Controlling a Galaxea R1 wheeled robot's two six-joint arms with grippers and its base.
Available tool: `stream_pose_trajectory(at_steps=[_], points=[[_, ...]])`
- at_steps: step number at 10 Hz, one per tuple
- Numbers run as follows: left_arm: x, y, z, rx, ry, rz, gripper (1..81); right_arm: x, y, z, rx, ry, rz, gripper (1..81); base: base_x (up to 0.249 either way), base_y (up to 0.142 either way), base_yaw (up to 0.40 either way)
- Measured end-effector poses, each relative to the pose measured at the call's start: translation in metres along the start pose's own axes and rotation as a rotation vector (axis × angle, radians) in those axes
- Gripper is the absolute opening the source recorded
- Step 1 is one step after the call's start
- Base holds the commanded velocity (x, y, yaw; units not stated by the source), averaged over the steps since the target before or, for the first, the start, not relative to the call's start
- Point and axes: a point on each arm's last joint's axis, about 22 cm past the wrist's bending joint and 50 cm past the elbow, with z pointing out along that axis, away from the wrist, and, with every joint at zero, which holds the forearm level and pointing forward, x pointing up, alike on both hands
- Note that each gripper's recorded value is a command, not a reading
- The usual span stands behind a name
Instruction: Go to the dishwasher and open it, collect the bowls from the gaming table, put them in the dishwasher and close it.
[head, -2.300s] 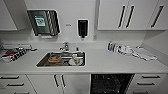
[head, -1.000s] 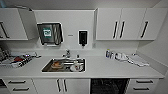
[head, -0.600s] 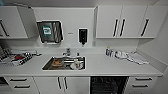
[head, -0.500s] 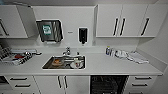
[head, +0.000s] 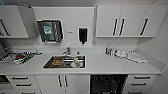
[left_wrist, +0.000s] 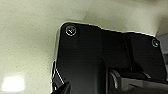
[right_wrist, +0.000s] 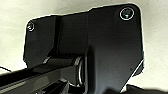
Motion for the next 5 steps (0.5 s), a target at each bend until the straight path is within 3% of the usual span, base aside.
stream_pose_trajectory(at_steps=[2, 4, 5], points=[[0.015, 0.002, 0.002, 0.001, -0.010, -0.002, 81.1, 0.012, 0.000, -0.001, 0.000, -0.011, 0.003, 81.1, 0.000, 0.000, 0.000], [0.041, 0.005, 0.006, -0.002, 0.020, 0.004, 81.1, 0.035, -0.001, -0.002, 0.000, 0.011, -0.004, 81.1, 0.000, 0.000, 0.000], [0.037, 0.004, 0.005, -0.001, 0.016, 0.003, 81.1, 0.036, -0.001, -0.002, 0.000, 0.013, -0.005, 81.1, 0.000, 0.000, 0.000]])
